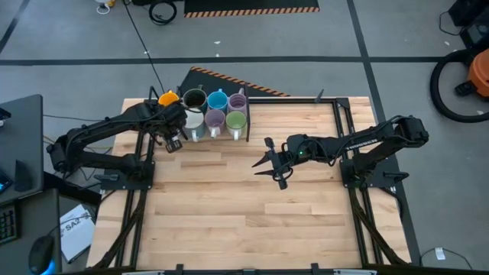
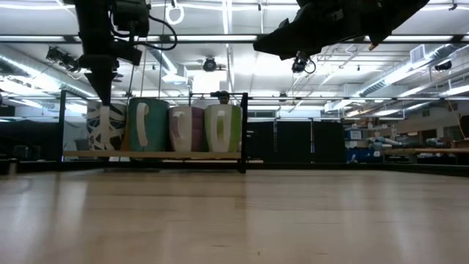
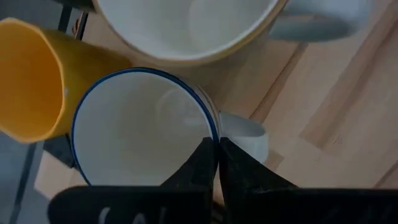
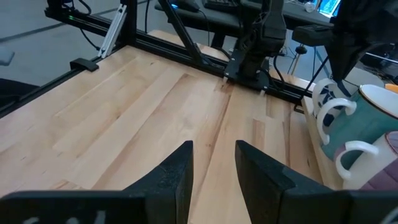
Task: Place coffee mugs
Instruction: Put the blue patterned mug on the shelf
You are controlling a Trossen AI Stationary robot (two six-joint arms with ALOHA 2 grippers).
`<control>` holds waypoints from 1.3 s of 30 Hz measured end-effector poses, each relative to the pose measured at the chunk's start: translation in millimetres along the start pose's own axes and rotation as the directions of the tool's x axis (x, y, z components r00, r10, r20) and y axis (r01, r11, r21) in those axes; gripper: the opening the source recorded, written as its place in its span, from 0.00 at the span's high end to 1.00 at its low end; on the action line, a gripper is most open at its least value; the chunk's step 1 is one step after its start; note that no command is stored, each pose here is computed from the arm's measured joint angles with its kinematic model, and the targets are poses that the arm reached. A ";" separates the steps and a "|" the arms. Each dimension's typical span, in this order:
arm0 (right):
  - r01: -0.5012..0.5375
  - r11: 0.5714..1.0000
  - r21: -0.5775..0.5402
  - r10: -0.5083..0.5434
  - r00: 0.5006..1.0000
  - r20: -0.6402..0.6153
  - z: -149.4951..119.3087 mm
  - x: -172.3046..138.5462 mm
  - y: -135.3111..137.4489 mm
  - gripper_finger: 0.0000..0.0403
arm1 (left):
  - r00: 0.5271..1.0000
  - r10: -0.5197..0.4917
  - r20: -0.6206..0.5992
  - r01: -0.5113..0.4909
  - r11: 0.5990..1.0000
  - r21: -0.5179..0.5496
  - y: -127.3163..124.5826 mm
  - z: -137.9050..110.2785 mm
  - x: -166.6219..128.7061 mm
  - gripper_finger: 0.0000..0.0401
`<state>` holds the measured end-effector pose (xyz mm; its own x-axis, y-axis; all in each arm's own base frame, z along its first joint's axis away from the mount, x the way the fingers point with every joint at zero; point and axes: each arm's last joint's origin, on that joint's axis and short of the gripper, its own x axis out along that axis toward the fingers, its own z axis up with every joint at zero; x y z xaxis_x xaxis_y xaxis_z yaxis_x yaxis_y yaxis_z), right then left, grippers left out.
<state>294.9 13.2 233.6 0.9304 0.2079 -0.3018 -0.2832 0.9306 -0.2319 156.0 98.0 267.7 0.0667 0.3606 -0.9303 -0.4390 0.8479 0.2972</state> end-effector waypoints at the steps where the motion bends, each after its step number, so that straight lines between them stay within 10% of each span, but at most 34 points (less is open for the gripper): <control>1: -0.001 1.000 0.000 0.001 1.000 0.000 0.0 0.0 0.0 0.69 | 1.000 0.006 -0.008 -0.006 1.000 0.002 0.1 -0.8 0.0 0.95; 39: -0.040 0.999 -0.029 0.040 0.999 -0.003 -0.2 0.4 3.8 0.69 | 0.999 -0.028 0.044 0.017 0.973 0.231 2.4 -18.5 -16.9 0.95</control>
<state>294.2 16.8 232.4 0.9177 0.2435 -0.3140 -0.3264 0.9126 -0.2460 137.2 86.7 280.2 0.1180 0.3536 -0.9279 -0.2191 0.9207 0.3230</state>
